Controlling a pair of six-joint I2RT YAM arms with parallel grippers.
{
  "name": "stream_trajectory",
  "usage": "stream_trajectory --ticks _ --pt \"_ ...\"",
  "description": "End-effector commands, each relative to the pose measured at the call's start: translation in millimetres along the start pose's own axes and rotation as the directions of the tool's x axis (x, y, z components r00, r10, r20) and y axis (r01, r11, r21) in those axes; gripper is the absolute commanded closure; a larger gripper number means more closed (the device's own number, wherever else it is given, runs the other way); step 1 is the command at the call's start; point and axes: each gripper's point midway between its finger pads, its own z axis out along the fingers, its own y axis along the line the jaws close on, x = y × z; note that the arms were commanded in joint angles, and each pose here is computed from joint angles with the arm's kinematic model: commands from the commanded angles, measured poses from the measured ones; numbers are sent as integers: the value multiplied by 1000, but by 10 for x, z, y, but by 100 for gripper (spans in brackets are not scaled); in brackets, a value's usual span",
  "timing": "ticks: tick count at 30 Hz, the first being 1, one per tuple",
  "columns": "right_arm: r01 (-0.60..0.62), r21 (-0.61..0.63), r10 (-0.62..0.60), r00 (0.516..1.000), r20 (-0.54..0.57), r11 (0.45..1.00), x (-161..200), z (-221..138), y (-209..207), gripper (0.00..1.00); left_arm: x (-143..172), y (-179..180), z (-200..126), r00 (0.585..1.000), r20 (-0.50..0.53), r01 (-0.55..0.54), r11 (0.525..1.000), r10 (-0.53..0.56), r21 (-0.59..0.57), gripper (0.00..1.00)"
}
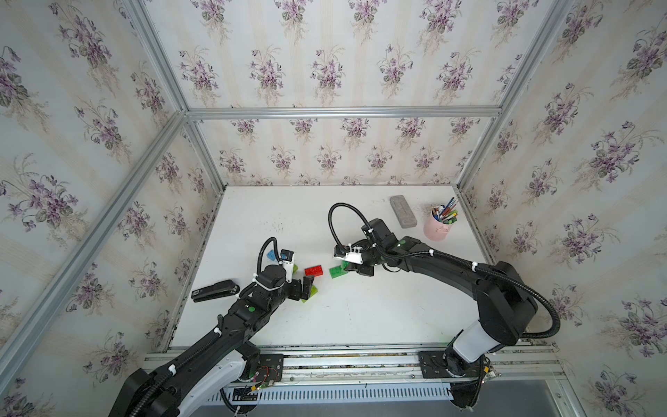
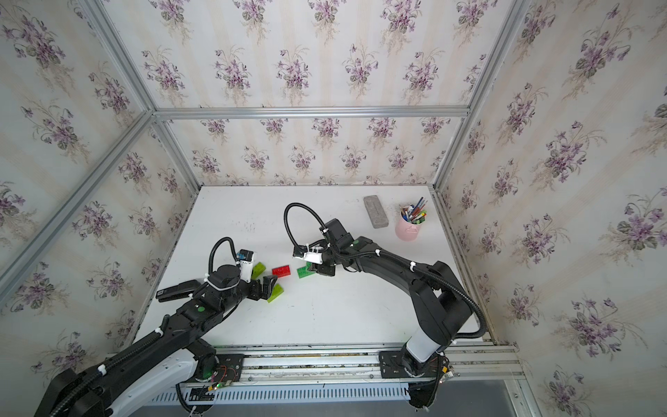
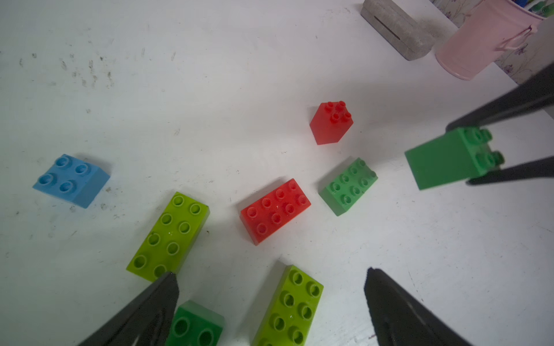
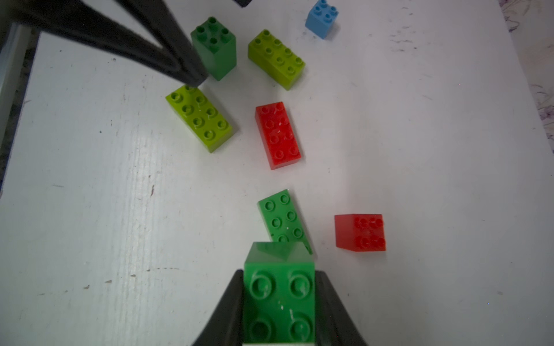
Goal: Assemble a spoon with lego
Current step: Pick up the lego brick from the center of the board, then assemble the lego brick with the lego brick.
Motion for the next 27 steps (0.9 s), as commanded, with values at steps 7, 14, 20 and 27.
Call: stream_trajectory --ticks 7,14,20,27 --pt "-61 32 63 996 -56 998 -49 210 -446 72 -110 -230 93 996 59 -67 993 62 97 0" --pt "-58 -1 57 992 -109 998 52 358 -619 72 -85 -223 93 996 53 -71 993 67 89 0" --pt "-75 -27 71 990 -124 997 115 432 -668 72 -73 -207 97 997 48 -70 994 67 81 0" --pt "-91 -57 82 987 -135 994 158 512 -666 72 -60 -196 100 997 42 -72 995 69 74 0"
